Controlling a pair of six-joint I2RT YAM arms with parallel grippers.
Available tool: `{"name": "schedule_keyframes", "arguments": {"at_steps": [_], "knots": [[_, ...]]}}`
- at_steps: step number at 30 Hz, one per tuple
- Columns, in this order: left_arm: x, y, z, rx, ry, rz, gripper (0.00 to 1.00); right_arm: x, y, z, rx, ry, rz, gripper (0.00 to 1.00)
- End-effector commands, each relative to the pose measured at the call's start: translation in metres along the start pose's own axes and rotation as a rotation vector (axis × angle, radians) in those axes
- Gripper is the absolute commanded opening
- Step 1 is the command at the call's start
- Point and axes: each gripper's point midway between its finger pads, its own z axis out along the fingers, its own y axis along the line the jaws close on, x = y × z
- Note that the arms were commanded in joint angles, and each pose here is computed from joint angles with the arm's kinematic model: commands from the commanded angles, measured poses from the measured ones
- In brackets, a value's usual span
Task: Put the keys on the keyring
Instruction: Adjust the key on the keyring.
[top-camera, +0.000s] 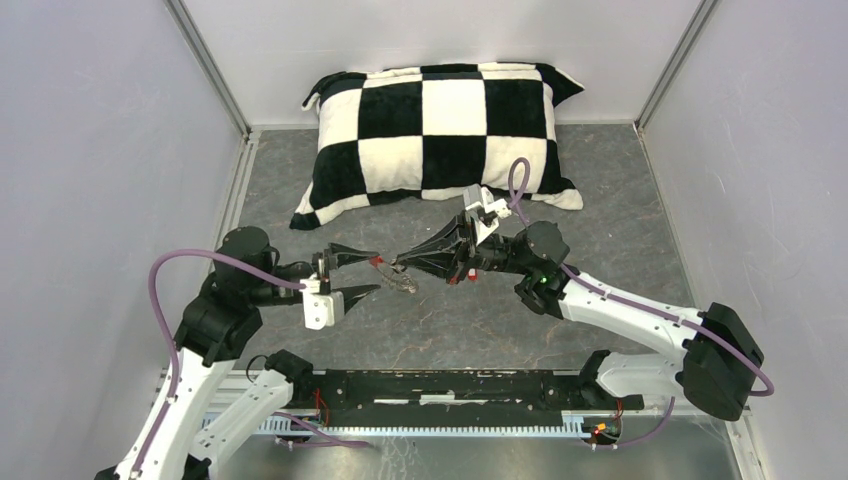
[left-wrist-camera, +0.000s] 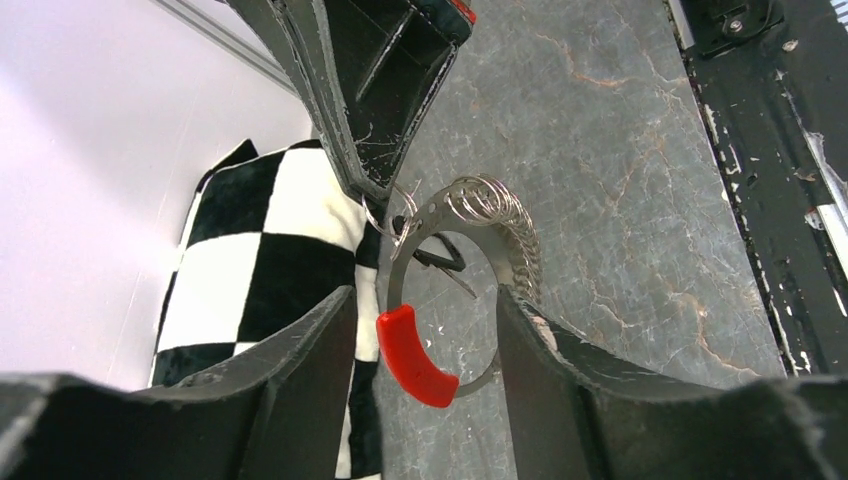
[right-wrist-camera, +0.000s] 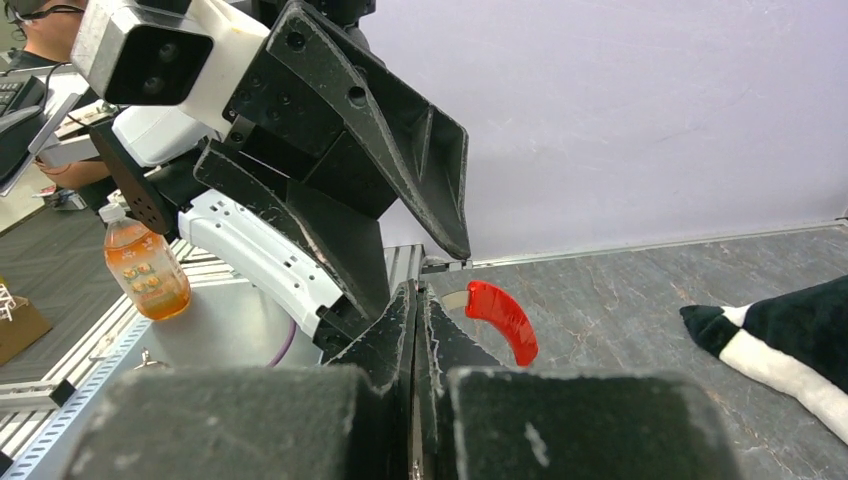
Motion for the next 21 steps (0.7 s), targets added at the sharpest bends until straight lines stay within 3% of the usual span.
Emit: {"name": "schedule_keyframes", "arguments": {"at_steps": [1,21], "knots": [[-0.0015,0.0015,0.0072,0.032,-0.038,0.061,0.58,-0.0236,0.0134,-0.0004,-0.042,-0.087,-0.035,0.0],[0.002,-0.0023,0.0148,0.047,-0.087,0.134,0.49,-0.0184,0.0071,0.0057,-0.052,-0.123,0.0,0.0]]}}
